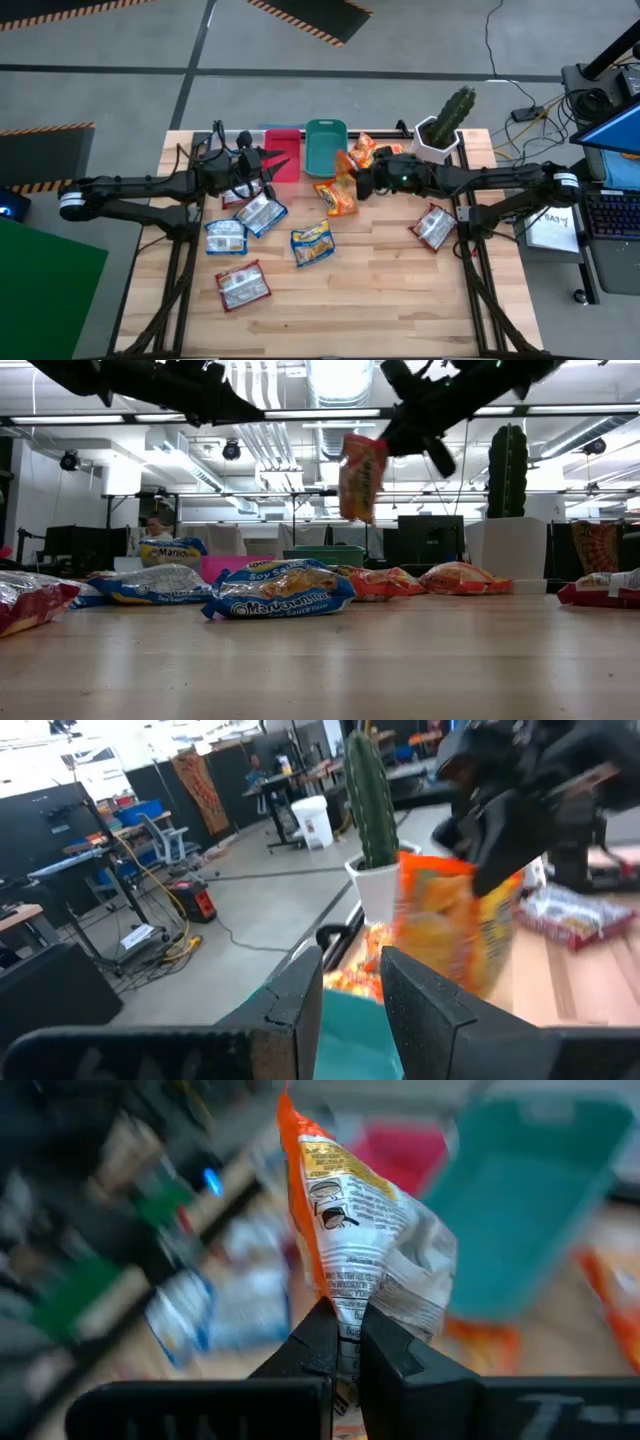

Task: Sort Maruchan noodles
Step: Put the orange noodle pack into the green bin

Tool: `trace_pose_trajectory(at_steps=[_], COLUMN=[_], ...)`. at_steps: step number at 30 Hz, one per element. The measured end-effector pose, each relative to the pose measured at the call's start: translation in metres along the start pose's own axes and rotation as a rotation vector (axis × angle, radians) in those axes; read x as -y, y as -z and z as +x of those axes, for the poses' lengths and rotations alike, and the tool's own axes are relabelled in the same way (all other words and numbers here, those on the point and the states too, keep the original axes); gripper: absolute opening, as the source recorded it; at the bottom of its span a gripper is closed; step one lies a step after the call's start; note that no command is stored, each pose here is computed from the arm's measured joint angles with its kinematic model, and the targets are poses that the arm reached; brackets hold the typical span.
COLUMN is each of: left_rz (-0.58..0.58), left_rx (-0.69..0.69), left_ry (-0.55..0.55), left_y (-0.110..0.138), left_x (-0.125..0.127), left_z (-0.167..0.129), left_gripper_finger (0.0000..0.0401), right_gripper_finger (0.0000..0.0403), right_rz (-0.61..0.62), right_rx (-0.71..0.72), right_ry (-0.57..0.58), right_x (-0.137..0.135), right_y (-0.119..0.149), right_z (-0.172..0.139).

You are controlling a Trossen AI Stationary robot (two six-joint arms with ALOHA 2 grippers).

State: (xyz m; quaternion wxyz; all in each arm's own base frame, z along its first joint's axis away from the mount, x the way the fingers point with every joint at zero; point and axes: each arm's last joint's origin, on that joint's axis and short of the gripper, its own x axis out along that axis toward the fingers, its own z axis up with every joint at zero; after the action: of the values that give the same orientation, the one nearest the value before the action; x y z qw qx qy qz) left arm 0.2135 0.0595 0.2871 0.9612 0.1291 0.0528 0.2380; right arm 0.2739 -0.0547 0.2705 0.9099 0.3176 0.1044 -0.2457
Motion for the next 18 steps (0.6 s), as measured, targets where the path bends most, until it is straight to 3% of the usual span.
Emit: trace_pose_trajectory(at_steps=[4, 8, 18], left_rz=[-0.034, -0.061, -0.079], left_rx=[0.038, 0.061, 0.076], left_ry=[-0.010, -0.015, -0.019], left_y=[-0.004, -0.006, -0.008], left_x=[-0.001, -0.002, -0.002], left_z=[0.000, 0.000, 0.000], left_gripper_finger=[0.0087, 0.0087, 0.0087], right_gripper_finger=[0.0011, 0.0011, 0.0012], right_rz=[0.072, 0.108, 0.113], right_rx=[0.165, 0.271, 0.251], right_ry=[-0.041, 0.037, 0.172], right_x=[0.016, 0.033, 0.060], right_y=[-0.002, -0.008, -0.012], right_z=[0.021, 0.047, 0.121])
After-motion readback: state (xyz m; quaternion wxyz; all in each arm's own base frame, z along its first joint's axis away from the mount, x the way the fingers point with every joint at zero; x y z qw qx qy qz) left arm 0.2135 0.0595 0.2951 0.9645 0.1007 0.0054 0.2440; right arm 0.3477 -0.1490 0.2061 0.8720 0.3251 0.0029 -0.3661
